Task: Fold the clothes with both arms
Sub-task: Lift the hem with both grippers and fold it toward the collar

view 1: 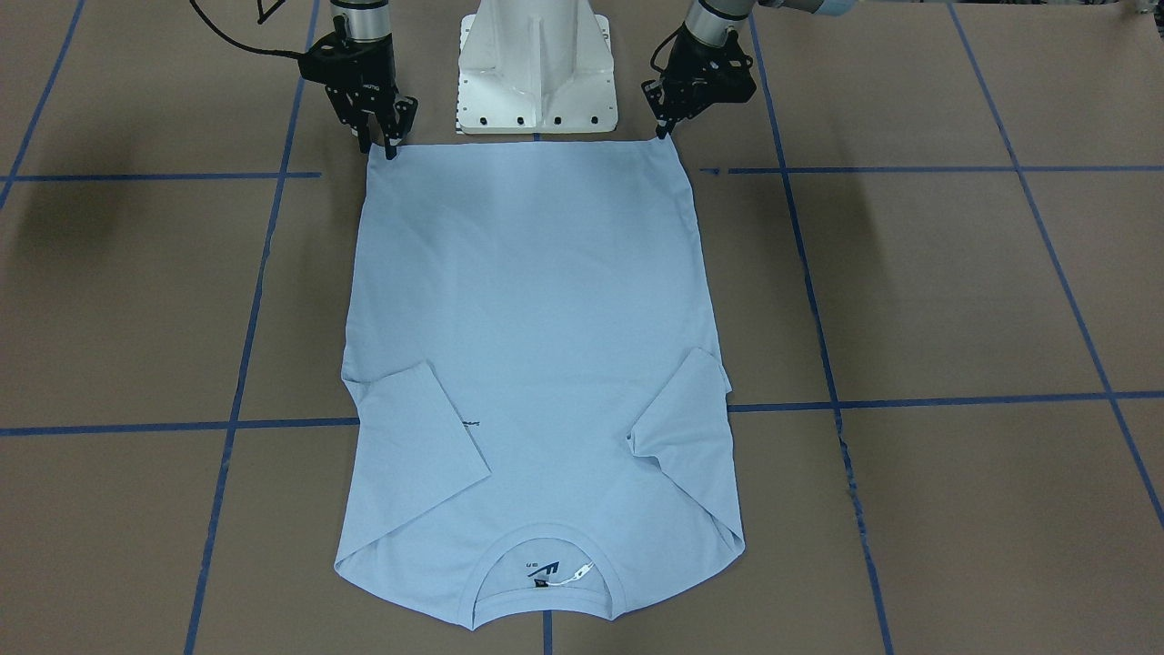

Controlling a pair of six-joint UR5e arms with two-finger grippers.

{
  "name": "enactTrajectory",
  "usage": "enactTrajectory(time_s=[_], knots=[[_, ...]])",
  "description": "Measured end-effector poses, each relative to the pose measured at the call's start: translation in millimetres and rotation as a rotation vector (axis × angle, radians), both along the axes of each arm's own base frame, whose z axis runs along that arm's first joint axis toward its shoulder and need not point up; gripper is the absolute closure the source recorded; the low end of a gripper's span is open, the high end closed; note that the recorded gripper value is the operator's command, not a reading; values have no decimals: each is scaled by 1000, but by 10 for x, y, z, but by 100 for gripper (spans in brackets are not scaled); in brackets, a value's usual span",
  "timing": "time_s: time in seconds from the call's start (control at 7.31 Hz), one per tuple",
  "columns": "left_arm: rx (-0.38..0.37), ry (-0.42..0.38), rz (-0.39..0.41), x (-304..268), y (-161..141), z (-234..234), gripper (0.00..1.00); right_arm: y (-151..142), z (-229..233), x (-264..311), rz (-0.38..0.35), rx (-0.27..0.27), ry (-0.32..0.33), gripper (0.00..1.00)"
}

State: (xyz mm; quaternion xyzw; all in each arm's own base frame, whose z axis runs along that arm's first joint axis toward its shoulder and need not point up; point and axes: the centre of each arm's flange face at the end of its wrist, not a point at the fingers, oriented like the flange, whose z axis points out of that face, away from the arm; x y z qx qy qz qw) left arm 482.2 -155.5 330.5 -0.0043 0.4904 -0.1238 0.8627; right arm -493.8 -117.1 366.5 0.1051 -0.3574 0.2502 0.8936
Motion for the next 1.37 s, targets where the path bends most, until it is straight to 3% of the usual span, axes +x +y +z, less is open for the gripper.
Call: enactTrajectory(time_s=[0.41, 0.96, 1.09, 1.37], knots=[[4, 20, 2, -81, -11, -101, 100, -127, -106, 137, 17, -1, 0, 100], [-39, 76, 99, -1327, 67, -1267, 100, -100, -1264, 1278, -66, -91, -100, 100], [-33, 91, 122, -1599, 41, -1432, 100, -148, -1390, 1419, -78, -88, -108, 100], [93, 99, 117, -1818, -270, -1582, 100, -485, -1627, 1526, -132, -7, -101, 100]])
